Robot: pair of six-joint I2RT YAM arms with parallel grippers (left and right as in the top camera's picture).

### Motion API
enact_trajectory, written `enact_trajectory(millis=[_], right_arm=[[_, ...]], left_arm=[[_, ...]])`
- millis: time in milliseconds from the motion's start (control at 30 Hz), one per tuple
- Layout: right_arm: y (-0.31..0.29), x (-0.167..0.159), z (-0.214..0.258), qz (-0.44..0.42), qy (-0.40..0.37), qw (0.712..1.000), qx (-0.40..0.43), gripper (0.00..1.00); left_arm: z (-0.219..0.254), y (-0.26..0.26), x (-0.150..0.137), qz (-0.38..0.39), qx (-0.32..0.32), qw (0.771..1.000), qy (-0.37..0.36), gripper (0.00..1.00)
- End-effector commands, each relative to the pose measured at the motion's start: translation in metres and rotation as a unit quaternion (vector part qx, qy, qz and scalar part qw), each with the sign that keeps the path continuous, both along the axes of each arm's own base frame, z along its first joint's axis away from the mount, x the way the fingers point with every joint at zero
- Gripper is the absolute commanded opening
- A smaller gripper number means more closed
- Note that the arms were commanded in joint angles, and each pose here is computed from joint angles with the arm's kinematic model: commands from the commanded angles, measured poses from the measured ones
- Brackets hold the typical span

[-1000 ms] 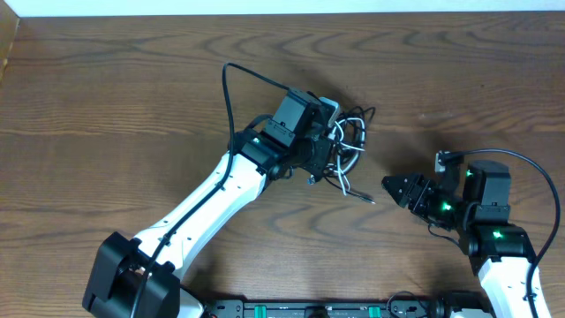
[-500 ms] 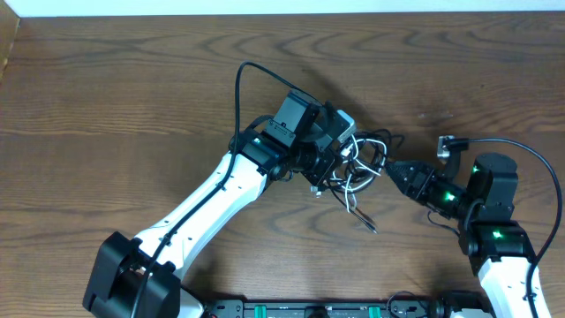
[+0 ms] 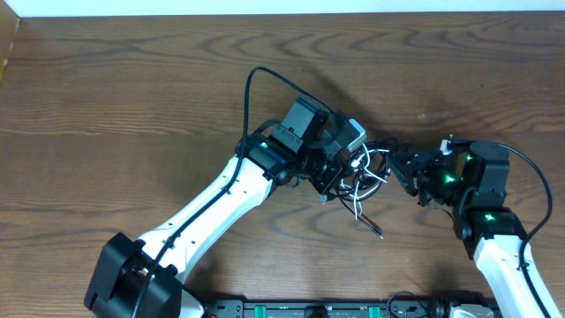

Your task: Untangle cables

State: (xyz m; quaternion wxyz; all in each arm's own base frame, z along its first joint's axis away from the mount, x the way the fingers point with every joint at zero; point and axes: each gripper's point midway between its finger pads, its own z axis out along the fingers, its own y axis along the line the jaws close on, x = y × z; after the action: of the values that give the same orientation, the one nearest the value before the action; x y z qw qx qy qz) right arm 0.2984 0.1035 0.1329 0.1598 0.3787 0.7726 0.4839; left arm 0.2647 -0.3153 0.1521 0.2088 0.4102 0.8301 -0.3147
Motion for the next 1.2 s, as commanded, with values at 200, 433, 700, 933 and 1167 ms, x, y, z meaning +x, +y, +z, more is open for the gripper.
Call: enact_trajectory(millis=[200,433,700,933,1167], right_arm=[[0.000,0.005,0.004,-0.014,0.005,1.000,0.014,0.22],[0.002,0.006,0.008,-0.019,0.010,0.999,0.033,0.25],[0.002,0.007,0.009,-0.023,0.011,0.999,0.038,0.23],[0.000,0.008,0.008,-0.028,0.012,0.999,0.034,0.18],[0.009,0.001,0.011,-0.006,0.025,0.998,0.061,0.19]], left_arm=[[0.003,-0.004,-0.002,-0.018,-0.008,1.000,-0.007,0.07],[0.003,-0.004,-0.002,-0.018,-0.008,1.000,-0.006,0.07],[0.004,-0.015,-0.017,-0.041,-0.010,0.999,-0.005,0.07],[0.004,-0.030,-0.037,-0.071,-0.010,0.997,-0.005,0.07],[0.008,-0.035,-0.036,-0.074,-0.020,0.997,-0.016,0.08]])
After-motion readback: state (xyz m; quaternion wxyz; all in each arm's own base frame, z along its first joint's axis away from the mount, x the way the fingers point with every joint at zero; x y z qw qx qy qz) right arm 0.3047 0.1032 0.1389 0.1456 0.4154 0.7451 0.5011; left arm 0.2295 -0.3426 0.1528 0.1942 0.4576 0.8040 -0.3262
